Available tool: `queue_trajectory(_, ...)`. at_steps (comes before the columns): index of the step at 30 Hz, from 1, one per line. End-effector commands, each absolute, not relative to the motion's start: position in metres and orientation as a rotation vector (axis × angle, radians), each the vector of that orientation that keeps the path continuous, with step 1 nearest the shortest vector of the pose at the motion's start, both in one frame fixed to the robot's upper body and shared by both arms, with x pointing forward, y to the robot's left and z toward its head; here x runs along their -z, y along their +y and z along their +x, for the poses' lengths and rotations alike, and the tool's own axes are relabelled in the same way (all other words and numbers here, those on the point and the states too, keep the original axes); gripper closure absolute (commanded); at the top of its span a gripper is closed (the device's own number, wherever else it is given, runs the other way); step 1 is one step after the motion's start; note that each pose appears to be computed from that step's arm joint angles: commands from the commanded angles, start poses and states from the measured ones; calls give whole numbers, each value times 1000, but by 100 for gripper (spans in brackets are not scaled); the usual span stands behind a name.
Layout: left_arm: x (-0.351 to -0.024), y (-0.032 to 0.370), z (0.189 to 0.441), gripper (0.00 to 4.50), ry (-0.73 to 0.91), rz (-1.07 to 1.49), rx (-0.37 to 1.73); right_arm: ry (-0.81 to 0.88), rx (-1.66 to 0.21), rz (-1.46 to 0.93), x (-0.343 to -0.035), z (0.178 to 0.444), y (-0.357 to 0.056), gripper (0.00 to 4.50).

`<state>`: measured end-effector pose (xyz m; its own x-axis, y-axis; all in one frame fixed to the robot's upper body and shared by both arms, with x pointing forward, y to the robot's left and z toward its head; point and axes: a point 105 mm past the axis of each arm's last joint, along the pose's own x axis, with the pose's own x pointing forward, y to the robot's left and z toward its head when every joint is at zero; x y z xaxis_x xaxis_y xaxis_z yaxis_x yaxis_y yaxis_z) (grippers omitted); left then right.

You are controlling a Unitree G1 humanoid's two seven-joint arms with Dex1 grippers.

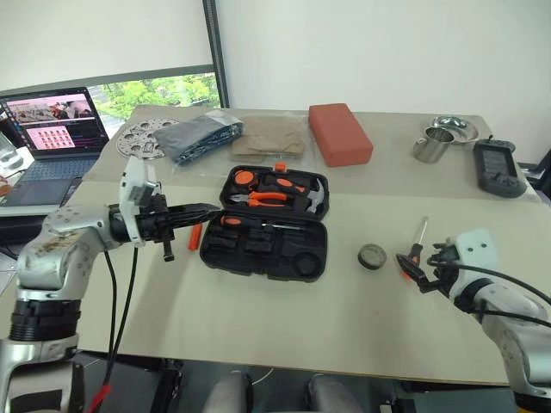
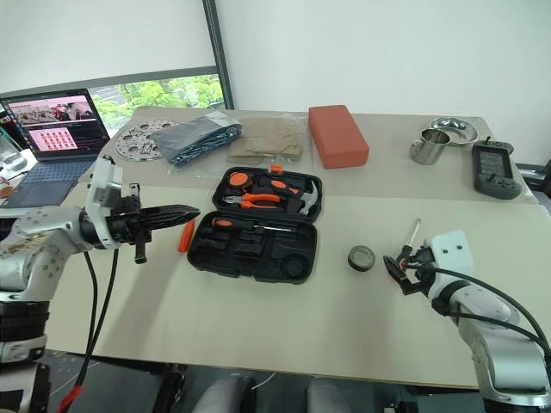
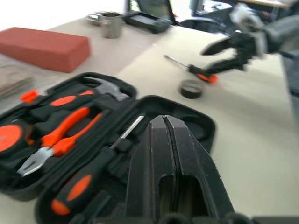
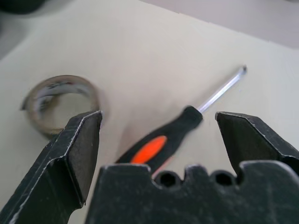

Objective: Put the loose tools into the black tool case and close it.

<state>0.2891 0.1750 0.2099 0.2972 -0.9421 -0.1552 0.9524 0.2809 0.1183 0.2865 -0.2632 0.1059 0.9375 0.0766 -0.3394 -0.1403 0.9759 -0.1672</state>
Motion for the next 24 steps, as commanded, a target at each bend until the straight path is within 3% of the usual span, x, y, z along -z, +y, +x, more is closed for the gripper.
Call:
queue_trajectory(1,-220,170,279,446,60,211,1356,338,-11,-180,-115,290,-270,0)
queue_trajectory(2,-221,169,279,446,65,204,1362,346,-1,-180,-113,290,-270,0)
queue_trajectory(5,-220,164,277,373,85,211,1405,373,37,-171,-108,293,-270,0)
queue_trajectory(11,-221,158,271,150,113,269,1501,411,106,-139,-100,296,-277,0)
queue_trajectory(12,-221,158,270,132,119,277,1508,417,114,-133,-99,296,-277,0)
queue_trajectory(13,-220,158,270,75,125,288,1513,420,118,-129,-98,296,-278,0)
queue_trajectory(15,-221,157,269,8,126,296,1522,429,124,-117,-96,296,-277,0)
queue_trajectory(19,-222,156,268,8,126,319,1533,448,114,-93,-93,297,-271,0)
queue_trajectory(22,-222,155,267,0,125,324,1534,450,94,-103,-92,298,-264,70)
queue_trajectory(24,-222,156,267,0,126,327,1529,447,87,-112,-93,298,-263,140)
